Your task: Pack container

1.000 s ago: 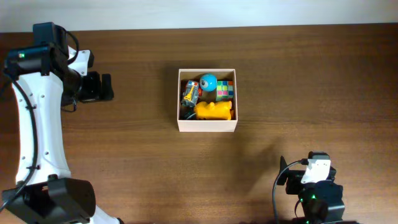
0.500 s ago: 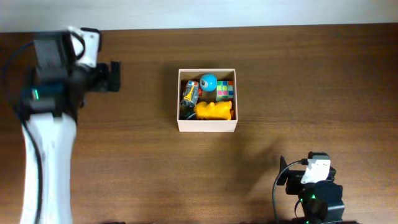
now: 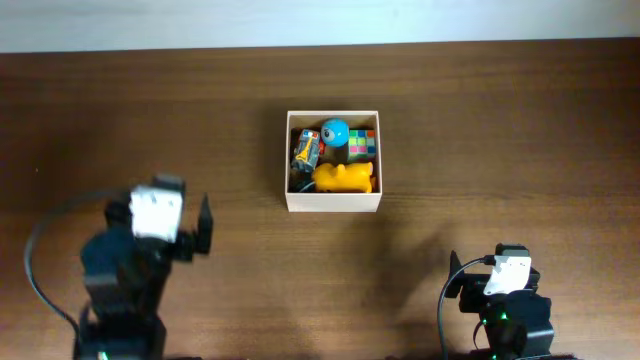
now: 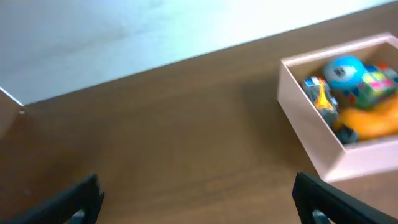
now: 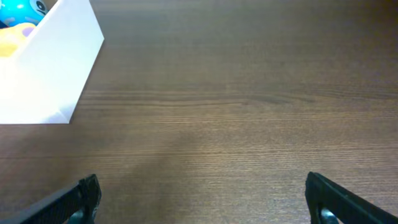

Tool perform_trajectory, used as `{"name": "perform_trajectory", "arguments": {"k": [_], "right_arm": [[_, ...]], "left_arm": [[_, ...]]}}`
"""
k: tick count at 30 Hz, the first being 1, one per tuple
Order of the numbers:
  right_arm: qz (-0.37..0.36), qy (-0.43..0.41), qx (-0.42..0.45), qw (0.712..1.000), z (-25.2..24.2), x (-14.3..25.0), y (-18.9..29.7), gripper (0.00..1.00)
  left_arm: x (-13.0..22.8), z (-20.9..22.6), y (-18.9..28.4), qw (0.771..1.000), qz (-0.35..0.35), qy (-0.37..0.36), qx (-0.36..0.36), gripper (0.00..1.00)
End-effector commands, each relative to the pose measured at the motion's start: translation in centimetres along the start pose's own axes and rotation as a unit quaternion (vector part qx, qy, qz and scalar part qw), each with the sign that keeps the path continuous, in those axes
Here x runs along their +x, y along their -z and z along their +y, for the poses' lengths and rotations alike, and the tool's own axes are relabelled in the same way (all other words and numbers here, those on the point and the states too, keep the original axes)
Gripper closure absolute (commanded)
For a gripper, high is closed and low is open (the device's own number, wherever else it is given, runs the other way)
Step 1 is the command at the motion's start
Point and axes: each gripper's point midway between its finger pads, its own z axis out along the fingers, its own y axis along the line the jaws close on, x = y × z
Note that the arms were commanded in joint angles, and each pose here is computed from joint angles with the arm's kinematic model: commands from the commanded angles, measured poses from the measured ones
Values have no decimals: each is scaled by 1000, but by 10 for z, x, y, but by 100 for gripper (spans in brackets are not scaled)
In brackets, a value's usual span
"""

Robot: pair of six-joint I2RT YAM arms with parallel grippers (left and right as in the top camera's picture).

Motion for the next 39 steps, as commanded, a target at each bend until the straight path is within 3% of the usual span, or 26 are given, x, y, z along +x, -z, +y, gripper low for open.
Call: {"name": "perform_trajectory", "arguments": {"k": [1,12,25,39], "right_arm": [[-3,1,2,1000,-1,0,0,1],[-3,1,2,1000,-1,0,0,1],[-3,1,2,1000,-1,0,0,1],[-3,1,2,1000,-1,0,0,1]], "left_arm": [[34,-21,3,999,-8,-6,32,1],[89,-52,2,997,-28,-3,72,1],[98,-57,3,996,-53,-7,72,1],[112,-60,3,997,-25,-2,80,1]]}}
